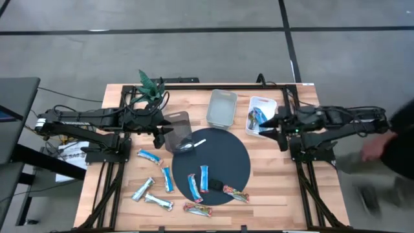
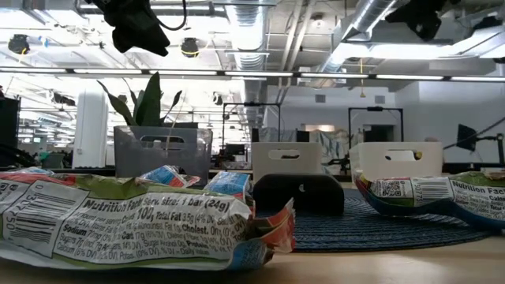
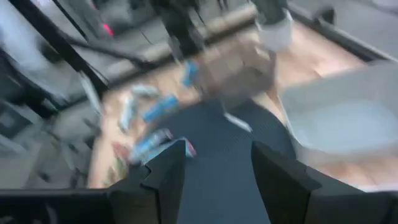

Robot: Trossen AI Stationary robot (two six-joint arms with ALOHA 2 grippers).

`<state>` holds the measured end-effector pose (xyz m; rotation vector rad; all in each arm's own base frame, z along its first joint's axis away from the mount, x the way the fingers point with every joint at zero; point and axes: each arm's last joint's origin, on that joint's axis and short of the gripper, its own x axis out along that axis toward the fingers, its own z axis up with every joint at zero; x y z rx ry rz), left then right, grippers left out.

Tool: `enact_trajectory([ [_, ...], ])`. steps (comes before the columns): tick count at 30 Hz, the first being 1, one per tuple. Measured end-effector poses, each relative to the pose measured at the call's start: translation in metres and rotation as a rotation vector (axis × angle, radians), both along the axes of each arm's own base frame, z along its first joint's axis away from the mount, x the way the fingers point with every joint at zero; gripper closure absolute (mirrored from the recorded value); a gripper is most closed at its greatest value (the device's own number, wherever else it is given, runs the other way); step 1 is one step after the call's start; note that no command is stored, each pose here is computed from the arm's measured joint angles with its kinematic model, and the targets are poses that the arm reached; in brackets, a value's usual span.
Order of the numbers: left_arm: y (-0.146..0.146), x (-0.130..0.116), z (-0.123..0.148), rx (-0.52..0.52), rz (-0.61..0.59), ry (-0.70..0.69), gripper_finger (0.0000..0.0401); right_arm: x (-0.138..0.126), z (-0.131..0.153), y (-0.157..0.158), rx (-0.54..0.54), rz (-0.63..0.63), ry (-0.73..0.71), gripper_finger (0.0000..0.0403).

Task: Pick and place Granola Bars by type
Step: Put the red granola bar into the gray bin

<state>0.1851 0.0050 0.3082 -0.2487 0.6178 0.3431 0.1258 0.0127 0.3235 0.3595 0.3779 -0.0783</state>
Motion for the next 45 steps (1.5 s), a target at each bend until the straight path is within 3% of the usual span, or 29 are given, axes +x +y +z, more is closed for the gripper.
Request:
enact_trajectory([
  [6,0.000,0.000,0.000,-0.002,0.002,-0.001,0.0267,-0.008,-0.020,0.001,0.031,0.041,-0.385,0.0229],
  [11,0.000,0.000,0.000,0.005,-0.004,0.001,0.0267,-0.017,-0.043,0.000,0.048,0.043,-0.584,0.0231],
  [17,0.000,0.000,0.000,-0.001,0.001,0.000,0.0267,-0.028,-0.057,0.000,-0.004,0.078,-0.748,0.0232],
  [34,0.000,0.000,0.000,-0.002,0.002,-0.001,0.0267,-0.040,-0.102,-0.002,-0.050,0.091,-0.784,0.0238],
  [45,0.000,0.000,0.000,-0.003,0.002,-0.001,0.0266,-0.038,-0.115,-0.002,0.011,0.094,-0.673,0.0246],
])
